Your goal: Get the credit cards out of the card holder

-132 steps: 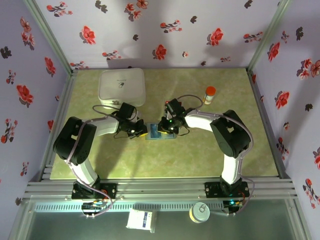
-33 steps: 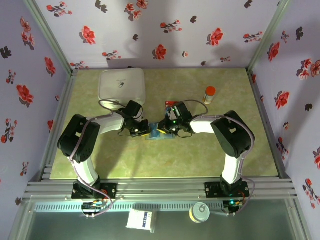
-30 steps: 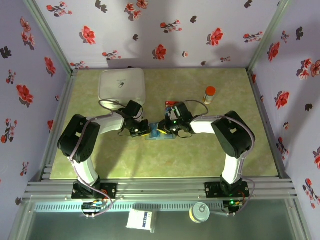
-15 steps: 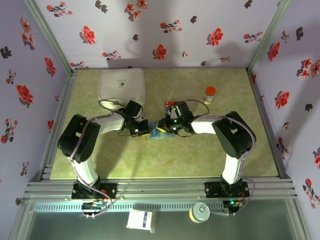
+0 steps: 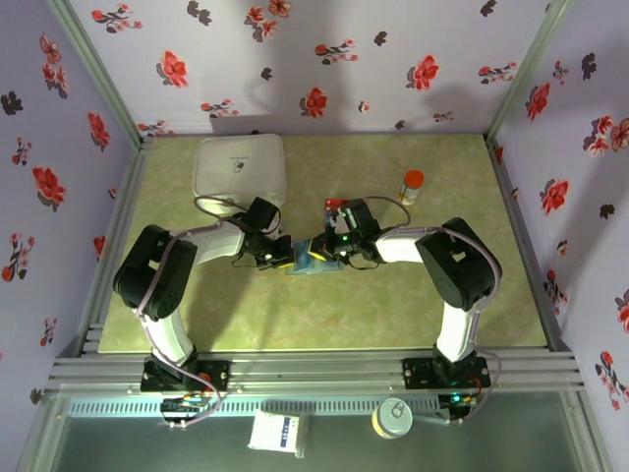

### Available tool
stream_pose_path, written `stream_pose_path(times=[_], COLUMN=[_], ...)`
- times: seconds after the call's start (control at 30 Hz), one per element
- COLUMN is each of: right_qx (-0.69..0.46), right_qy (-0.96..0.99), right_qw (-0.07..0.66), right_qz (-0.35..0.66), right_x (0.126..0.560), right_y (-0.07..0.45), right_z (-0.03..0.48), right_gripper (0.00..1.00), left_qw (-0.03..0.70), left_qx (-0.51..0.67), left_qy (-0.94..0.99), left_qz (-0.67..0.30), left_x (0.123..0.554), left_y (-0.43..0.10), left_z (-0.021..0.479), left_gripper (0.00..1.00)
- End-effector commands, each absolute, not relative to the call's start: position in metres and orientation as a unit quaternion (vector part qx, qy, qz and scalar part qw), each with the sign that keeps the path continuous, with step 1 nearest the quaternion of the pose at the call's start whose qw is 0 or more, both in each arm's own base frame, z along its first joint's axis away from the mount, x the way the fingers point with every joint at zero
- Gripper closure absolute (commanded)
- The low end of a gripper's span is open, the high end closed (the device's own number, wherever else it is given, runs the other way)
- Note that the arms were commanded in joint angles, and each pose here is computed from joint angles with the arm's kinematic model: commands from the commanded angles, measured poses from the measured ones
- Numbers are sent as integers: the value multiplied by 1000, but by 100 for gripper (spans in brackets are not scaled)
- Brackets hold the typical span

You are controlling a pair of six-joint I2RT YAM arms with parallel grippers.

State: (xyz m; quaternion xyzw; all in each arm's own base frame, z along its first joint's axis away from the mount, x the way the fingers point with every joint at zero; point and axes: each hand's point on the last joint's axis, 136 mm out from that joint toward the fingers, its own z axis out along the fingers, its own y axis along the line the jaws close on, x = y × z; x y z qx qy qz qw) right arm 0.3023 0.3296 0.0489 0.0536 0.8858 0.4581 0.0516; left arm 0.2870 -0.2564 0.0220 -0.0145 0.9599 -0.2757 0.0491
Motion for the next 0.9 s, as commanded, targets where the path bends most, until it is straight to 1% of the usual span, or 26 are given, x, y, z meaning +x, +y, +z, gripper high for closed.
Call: stream_pose_path(times=[0.0, 0.17, 0.6, 0.87], right_qx=[47, 47, 56, 9], right_qy=[889, 890, 904, 923], right_qw=[55, 69, 92, 119], right_qz=[451, 447, 414, 367], right_x=[301, 305, 305, 306], right_y=[330, 324, 285, 267], right_z=[48, 54, 64, 89], right_gripper=[94, 98, 100, 100], left_qw=[25, 23, 21, 36], left_qx=[-10, -11, -14, -10], left_qy=[968, 969, 969, 967], left_qz=[-249, -247, -245, -254], left_x=[275, 274, 273, 279], left_y=[-245, -244, -240, -243], left_z=[10, 10, 8, 16], left_gripper=[100, 100, 100, 100])
